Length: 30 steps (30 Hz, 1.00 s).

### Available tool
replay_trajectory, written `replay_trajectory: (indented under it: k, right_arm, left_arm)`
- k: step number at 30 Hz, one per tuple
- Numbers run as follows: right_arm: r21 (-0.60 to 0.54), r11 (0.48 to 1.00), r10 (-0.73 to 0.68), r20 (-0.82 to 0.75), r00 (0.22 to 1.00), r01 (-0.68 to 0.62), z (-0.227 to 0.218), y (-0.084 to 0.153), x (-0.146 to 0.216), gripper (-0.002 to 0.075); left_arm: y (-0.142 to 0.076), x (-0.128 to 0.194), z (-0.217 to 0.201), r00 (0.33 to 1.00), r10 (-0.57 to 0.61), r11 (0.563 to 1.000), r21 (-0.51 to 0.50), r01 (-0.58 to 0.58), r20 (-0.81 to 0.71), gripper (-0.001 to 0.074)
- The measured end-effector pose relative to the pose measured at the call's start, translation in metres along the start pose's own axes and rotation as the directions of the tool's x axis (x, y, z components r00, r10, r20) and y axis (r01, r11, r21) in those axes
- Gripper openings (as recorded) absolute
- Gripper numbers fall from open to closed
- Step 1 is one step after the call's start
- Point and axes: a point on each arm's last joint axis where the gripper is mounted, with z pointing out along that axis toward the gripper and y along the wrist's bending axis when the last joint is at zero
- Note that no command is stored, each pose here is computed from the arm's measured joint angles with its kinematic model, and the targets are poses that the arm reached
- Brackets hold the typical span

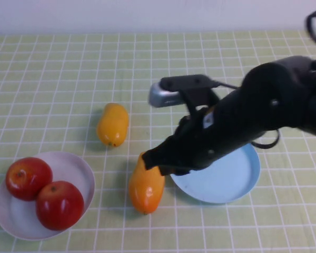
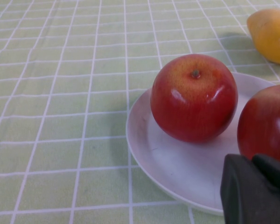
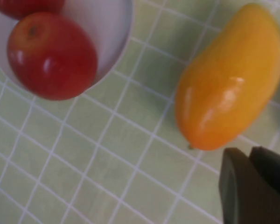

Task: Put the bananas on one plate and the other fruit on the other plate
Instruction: Put another type of fruit in the right plate

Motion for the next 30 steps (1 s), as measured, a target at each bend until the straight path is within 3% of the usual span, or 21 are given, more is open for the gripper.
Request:
replay_trajectory:
  k: [3,5,10,12,22,30]
  right_arm:
    - [-0.021,1.000,-0.015,-0.037,0.999,0.014,0.020,0.020,-0.004,0.0091]
    - [-0.020,1.000,0.020,-0.065,0.998,-0.021,0.031,0.027,-0.006,0.0192]
    - [0.020,0.989,0.147,-0.107,0.983,-0.146,0.054,0.028,-0.016,0.0525]
    - [0.044,0.983,0.182,-0.117,0.976,-0.178,0.063,0.027,-0.019,0.0593]
    - [0.205,0.958,0.237,-0.187,0.953,-0.198,0.107,0.016,-0.030,0.0639]
    - [0.241,0.948,0.254,-0.187,0.949,-0.206,0.128,0.009,-0.039,0.0639]
  left_arm:
    - [0.000,0.000,0.000,1.000,0.000,1.000,0.000,0.000,0.000,0.0003]
    - [0.000,0.000,0.000,1.000,0.000,1.000,0.000,0.000,0.000,0.0003]
    - [0.000,0.000,0.000,1.000,0.000,1.000,0.000,0.000,0.000,0.0003]
    - [0.000,0.000,0.000,1.000,0.000,1.000,0.000,0.000,0.000,0.0003]
    - [0.000,0.000,0.000,1.000,0.000,1.000,0.000,0.000,0.000,0.0003]
    - [0.000,0.000,0.000,1.000,0.000,1.000,0.000,0.000,0.000,0.0003]
